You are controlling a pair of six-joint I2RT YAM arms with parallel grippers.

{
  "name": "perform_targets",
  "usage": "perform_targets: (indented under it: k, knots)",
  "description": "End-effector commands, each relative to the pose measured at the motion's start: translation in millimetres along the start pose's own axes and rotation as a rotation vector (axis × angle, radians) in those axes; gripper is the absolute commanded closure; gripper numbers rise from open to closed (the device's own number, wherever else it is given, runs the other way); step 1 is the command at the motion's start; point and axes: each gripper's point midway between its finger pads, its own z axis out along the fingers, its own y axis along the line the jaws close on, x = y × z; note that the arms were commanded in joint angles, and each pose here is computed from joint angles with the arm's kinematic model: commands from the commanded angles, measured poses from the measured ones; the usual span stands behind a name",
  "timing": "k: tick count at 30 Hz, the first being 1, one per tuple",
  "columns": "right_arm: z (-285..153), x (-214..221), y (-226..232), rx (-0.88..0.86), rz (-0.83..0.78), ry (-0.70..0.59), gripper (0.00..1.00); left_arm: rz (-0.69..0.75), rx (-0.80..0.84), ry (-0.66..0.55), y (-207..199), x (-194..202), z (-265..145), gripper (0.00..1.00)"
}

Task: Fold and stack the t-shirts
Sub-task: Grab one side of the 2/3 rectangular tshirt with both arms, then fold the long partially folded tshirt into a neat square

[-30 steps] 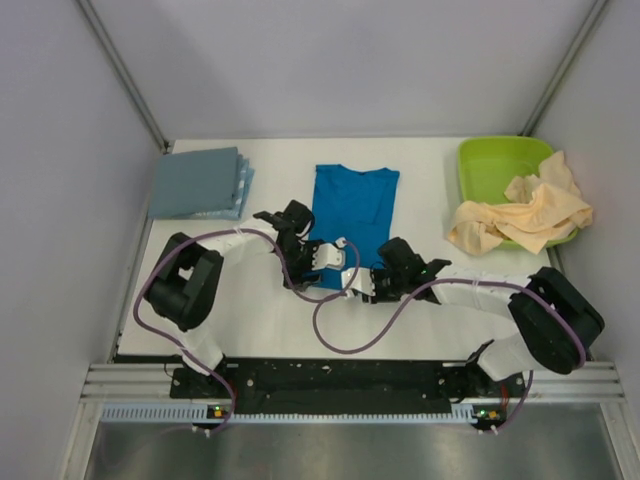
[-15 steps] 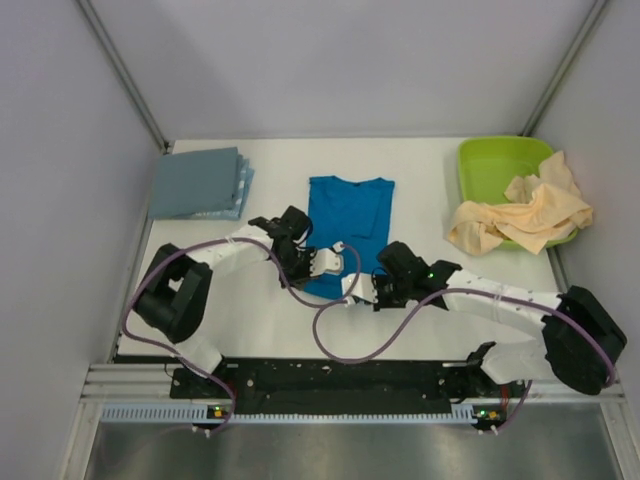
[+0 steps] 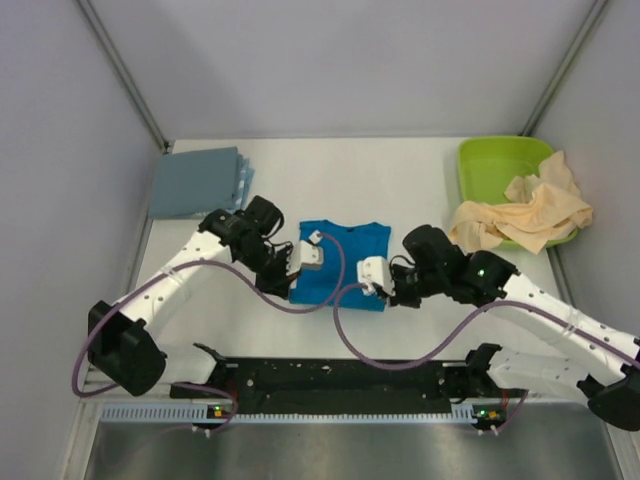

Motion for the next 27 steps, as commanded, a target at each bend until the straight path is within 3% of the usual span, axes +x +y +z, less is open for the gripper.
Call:
perform_targets:
  k: [1,5,8,15,27]
  knots:
    - [-15.6,16.0,-44.5,0.117,0.135,0.010,1.00,-0.179,-0.205,-0.020,45.5,-11.7,-40.2,1.00]
    - [-11.6,28.8,-111.0,0.265,0.192,-0.016,1.00,-0.252,-0.279,-0.047,95.8,-22.8,-46.2,1.00]
    - [-3.9,52.4,-154.2,0.330,0.259,0.036,1.00,-0.296,-0.326,-0.039,142.0,-26.2,-43.7,1.00]
    - [20.2,103.2,-207.5,0.343,0.391,0.155,1.00,-0.379,-0.423,-0.042,243.6,-39.7,-47.0,1.00]
    - [31.5,139.8,-239.3,0.382,0.503,0.248,1.00,-0.408,-0.420,-0.007,301.6,-30.0,-10.8,1.00]
